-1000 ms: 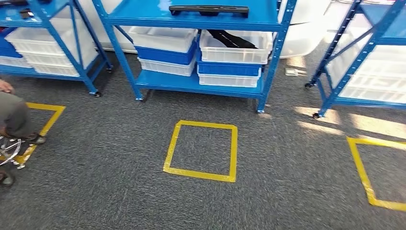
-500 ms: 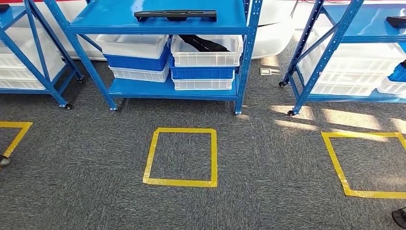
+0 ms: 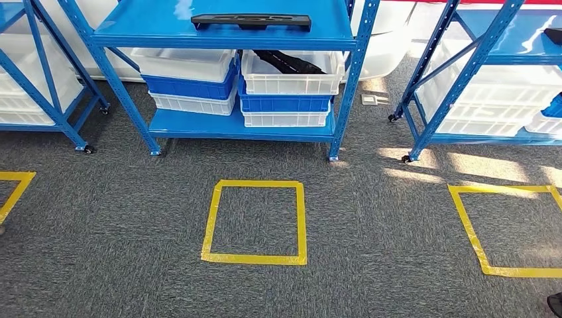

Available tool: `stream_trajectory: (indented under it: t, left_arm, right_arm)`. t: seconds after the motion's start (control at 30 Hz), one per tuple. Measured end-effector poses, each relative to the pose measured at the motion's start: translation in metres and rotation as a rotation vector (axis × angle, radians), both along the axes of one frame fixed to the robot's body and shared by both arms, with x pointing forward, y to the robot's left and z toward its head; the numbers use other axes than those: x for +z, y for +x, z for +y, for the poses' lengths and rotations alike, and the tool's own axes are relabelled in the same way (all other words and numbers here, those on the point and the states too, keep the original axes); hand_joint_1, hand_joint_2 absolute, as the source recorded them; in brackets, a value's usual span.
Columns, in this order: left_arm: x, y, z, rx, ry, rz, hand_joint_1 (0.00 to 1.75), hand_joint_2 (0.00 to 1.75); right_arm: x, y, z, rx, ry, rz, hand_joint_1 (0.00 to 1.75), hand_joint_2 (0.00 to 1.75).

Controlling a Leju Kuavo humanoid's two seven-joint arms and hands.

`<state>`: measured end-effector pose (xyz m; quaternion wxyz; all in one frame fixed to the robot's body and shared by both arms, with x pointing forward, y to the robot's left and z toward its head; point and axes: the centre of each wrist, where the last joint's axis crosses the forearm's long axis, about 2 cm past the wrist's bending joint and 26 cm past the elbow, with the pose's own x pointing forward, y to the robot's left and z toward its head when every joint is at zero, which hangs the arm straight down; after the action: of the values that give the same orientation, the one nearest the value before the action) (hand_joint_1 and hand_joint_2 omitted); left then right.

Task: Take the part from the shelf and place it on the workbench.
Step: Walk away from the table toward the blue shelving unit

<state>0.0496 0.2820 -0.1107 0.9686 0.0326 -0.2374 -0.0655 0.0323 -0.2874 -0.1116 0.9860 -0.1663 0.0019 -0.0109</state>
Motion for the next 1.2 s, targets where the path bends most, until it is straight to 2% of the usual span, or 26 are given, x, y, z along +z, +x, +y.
stream_trajectory:
  t: [1.07, 1.2]
  left_arm:
    - [0.0003, 0.0024, 0.0033, -0.002, 0.021, 0.006, 0.0, 0.0]
    - [0.0003, 0.0024, 0.0034, -0.003, 0.021, 0.006, 0.0, 1.75]
  right_arm:
    - [0.0003, 0.0029, 0.0023, 0.015, 0.007, 0.004, 0.0, 1.75]
    - [0.0002, 0.0026, 0.003, 0.012, 0.01, 0.004, 0.0, 1.75]
